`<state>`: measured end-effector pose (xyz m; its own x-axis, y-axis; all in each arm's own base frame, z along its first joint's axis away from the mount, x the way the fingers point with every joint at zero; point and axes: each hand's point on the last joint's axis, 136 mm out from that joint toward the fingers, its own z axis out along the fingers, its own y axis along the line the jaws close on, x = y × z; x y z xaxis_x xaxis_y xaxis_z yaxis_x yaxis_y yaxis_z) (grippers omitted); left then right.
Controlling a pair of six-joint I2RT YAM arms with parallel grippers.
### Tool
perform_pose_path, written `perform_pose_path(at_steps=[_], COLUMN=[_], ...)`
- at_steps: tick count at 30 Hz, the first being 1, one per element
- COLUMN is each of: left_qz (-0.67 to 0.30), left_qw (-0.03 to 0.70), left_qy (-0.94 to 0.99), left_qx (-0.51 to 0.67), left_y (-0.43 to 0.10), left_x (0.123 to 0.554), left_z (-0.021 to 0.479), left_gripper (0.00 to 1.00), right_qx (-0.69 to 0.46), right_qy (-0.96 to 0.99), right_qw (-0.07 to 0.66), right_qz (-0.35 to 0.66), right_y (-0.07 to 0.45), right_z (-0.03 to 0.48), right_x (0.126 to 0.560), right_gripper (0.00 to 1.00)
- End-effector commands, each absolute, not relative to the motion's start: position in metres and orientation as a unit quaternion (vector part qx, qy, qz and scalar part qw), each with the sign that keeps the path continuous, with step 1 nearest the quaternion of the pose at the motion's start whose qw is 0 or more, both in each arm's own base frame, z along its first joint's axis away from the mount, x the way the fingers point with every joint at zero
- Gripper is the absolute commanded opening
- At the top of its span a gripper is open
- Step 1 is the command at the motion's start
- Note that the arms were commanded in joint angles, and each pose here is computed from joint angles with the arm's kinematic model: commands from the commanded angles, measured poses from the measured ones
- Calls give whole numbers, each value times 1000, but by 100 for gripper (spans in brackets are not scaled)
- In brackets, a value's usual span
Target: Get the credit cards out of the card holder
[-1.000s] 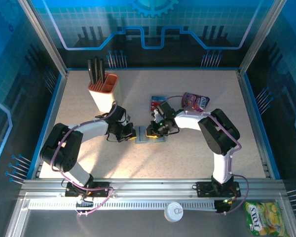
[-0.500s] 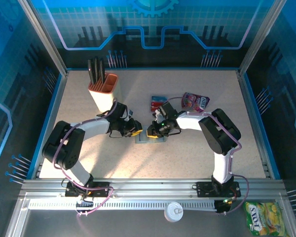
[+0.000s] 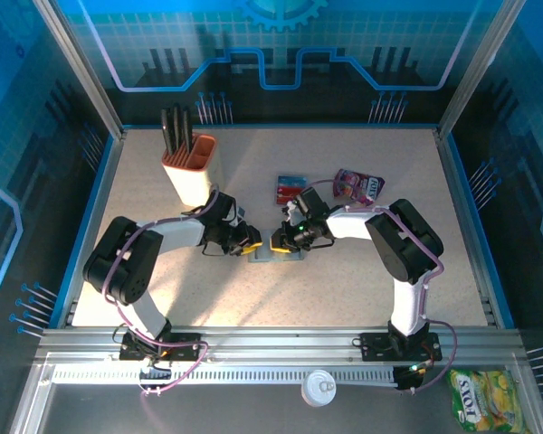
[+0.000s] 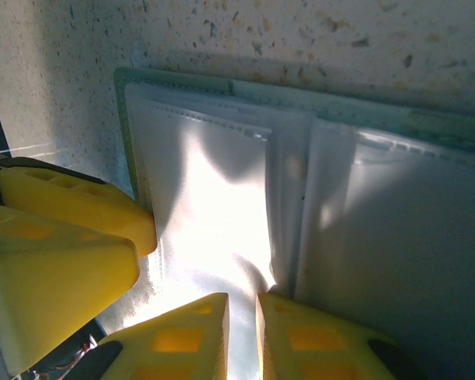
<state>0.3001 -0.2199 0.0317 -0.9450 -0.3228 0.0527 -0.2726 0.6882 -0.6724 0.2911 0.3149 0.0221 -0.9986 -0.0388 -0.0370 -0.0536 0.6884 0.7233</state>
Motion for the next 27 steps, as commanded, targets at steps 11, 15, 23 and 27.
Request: perform_pose_path(at_steps=[11, 15, 23, 27], left_qz=[-363, -367, -374, -379], left_qw=[24, 25, 33, 39], left_qy=[917, 915, 913, 912], left_qx=[-165, -163, -159, -154], left_y=[-232, -237, -242, -244], left_x=[300, 303, 308, 310], left_z=[24, 26, 36, 46], left_gripper=[27, 22, 21, 22], right_qx=[-1, -4, -14, -18], right_qy=[920, 919, 910, 911], right_qw=[-18, -19, -2, 21], right_qz=[393, 394, 414, 411], right_y=[302, 302, 306, 301], right_z=[7, 8, 25, 42], right_x=[281, 279, 283, 287], right_gripper=[18, 18, 19, 22])
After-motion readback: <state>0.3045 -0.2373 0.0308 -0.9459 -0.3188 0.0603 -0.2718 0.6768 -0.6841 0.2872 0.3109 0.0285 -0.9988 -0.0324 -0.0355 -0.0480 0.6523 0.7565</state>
